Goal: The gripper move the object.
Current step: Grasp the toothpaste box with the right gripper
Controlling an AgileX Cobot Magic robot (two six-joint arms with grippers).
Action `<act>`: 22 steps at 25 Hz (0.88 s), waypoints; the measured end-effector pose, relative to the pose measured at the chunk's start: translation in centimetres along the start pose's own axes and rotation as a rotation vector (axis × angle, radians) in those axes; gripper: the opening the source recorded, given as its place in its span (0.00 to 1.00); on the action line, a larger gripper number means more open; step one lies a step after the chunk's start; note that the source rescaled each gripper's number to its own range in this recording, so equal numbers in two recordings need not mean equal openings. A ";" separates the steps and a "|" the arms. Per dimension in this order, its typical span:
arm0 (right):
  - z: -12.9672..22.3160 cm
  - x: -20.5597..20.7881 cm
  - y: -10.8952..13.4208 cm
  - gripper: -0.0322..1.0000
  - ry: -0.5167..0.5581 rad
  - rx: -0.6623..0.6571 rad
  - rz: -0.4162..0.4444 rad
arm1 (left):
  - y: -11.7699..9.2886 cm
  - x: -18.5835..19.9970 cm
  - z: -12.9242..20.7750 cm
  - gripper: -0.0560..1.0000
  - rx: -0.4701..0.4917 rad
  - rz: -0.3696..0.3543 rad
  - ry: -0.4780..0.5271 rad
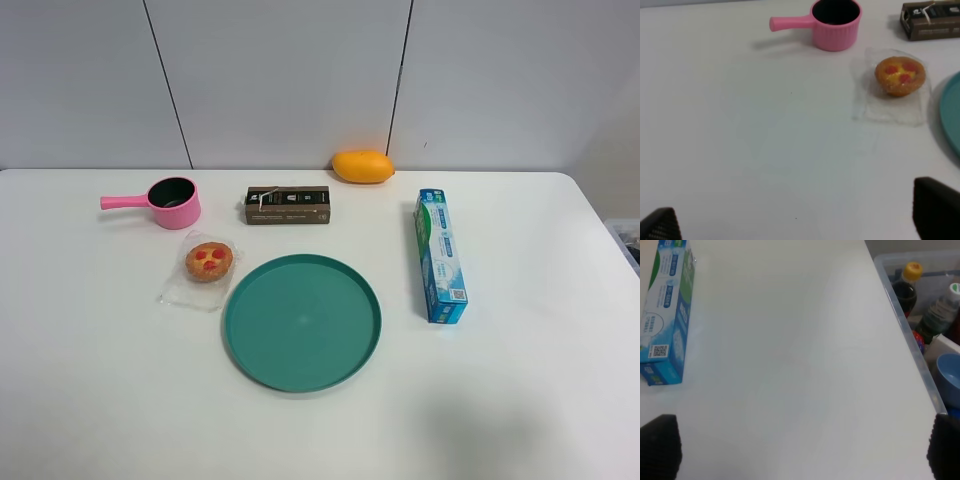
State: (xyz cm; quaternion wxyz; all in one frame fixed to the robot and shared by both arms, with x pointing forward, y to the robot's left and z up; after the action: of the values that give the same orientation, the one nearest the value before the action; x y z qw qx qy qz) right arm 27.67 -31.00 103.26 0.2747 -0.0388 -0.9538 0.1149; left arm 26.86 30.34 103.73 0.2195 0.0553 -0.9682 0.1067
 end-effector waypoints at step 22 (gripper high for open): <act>0.0 0.0 0.0 1.00 0.000 0.000 0.000 | 0.0 0.0 0.0 1.00 0.000 0.000 0.000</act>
State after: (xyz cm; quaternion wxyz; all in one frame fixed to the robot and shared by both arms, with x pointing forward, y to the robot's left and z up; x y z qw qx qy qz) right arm 27.67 -31.00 103.26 0.2747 -0.0387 -0.9539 0.1148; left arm 26.86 30.34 103.73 0.2195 0.0553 -0.9682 0.1067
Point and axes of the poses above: a point on each arm's last joint axis where the gripper is mounted, x pointing back along that axis away from the gripper, y along the wrist's bending axis when the last joint is at zero, z = x × y, the point moved 4 cm from there along -x, pointing out along that axis toward the gripper, and after that the axes turned 13 degrees about x, right-handed, at the moved point
